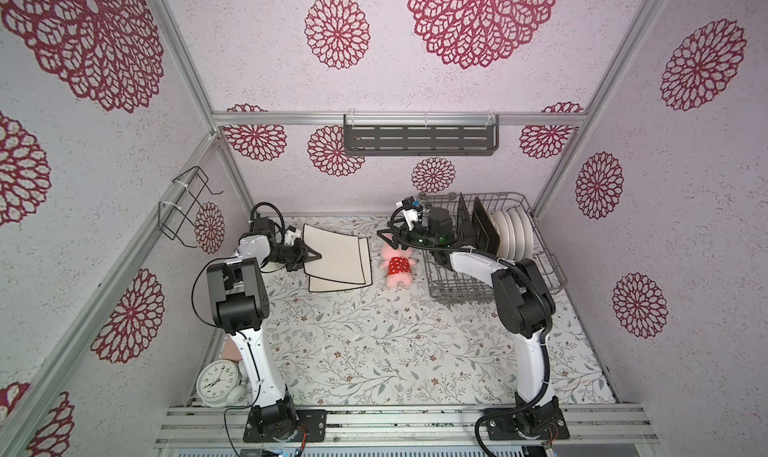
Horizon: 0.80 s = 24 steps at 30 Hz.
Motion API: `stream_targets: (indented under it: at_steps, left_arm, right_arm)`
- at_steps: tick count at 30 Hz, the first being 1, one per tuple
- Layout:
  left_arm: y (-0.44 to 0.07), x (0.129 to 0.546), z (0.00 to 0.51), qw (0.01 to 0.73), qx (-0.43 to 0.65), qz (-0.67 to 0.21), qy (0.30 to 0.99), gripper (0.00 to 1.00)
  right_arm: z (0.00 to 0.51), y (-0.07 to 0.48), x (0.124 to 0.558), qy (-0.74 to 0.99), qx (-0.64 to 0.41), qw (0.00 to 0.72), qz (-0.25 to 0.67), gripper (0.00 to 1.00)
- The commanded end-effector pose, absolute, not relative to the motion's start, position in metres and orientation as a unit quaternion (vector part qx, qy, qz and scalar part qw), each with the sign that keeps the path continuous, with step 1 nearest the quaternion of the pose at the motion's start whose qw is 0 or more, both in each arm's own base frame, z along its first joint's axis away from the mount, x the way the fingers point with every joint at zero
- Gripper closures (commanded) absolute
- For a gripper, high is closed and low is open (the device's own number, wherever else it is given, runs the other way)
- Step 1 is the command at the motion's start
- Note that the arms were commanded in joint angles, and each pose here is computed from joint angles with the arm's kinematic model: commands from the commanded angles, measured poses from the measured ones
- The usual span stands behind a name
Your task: Unload the plates from the dish rack
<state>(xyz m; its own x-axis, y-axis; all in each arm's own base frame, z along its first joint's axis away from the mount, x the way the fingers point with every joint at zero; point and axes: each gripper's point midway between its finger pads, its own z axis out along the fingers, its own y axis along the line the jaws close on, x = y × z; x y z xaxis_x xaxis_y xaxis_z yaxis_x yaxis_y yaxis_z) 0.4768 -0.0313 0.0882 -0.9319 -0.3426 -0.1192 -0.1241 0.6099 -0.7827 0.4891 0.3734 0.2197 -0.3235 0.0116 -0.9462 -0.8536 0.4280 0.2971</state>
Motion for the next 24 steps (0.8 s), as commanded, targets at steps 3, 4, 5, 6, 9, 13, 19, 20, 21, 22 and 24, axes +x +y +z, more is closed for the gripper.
stream_targets:
  at_steps: [3, 4, 5, 6, 9, 13, 19, 20, 21, 22, 24]
  left_arm:
    - [-0.028, 0.481, 0.093, 0.146, -0.105, -0.424, 0.887, 0.86]
    - [-0.027, 0.481, 0.09, 0.142, -0.108, -0.422, 0.889, 0.85]
    - [-0.027, 0.48, 0.088, 0.138, -0.109, -0.422, 0.889, 0.84]
    - [-0.027, 0.479, 0.084, 0.135, -0.11, -0.419, 0.891, 0.82]
    - [-0.026, 0.479, 0.078, 0.129, -0.114, -0.414, 0.894, 0.8]
    - [-0.024, 0.477, 0.073, 0.122, -0.115, -0.406, 0.898, 0.8]
    - [-0.021, 0.477, 0.067, 0.116, -0.119, -0.397, 0.903, 0.78]
    - [-0.02, 0.477, 0.065, 0.115, -0.12, -0.392, 0.905, 0.77]
    - [-0.02, 0.476, 0.064, 0.113, -0.12, -0.39, 0.906, 0.77]
    - [-0.019, 0.476, 0.063, 0.112, -0.12, -0.388, 0.907, 0.77]
    - [-0.017, 0.475, 0.057, 0.106, -0.123, -0.379, 0.911, 0.77]
  right_arm:
    - [0.239, 0.372, 0.496, 0.666, -0.317, 0.519, 0.432, 0.28]
    - [0.238, 0.372, 0.495, 0.667, -0.318, 0.518, 0.431, 0.28]
    - [0.238, 0.371, 0.496, 0.668, -0.318, 0.518, 0.429, 0.28]
    - [0.237, 0.371, 0.496, 0.668, -0.318, 0.518, 0.428, 0.28]
    - [0.235, 0.371, 0.497, 0.67, -0.318, 0.517, 0.427, 0.28]
    - [0.235, 0.372, 0.498, 0.67, -0.319, 0.517, 0.427, 0.28]
    - [0.234, 0.373, 0.499, 0.67, -0.319, 0.517, 0.427, 0.29]
    - [0.233, 0.373, 0.5, 0.67, -0.319, 0.517, 0.427, 0.29]
    - [0.233, 0.373, 0.499, 0.669, -0.32, 0.517, 0.428, 0.29]
    - [0.234, 0.374, 0.499, 0.669, -0.32, 0.517, 0.428, 0.29]
    - [0.234, 0.373, 0.5, 0.669, -0.32, 0.517, 0.428, 0.29]
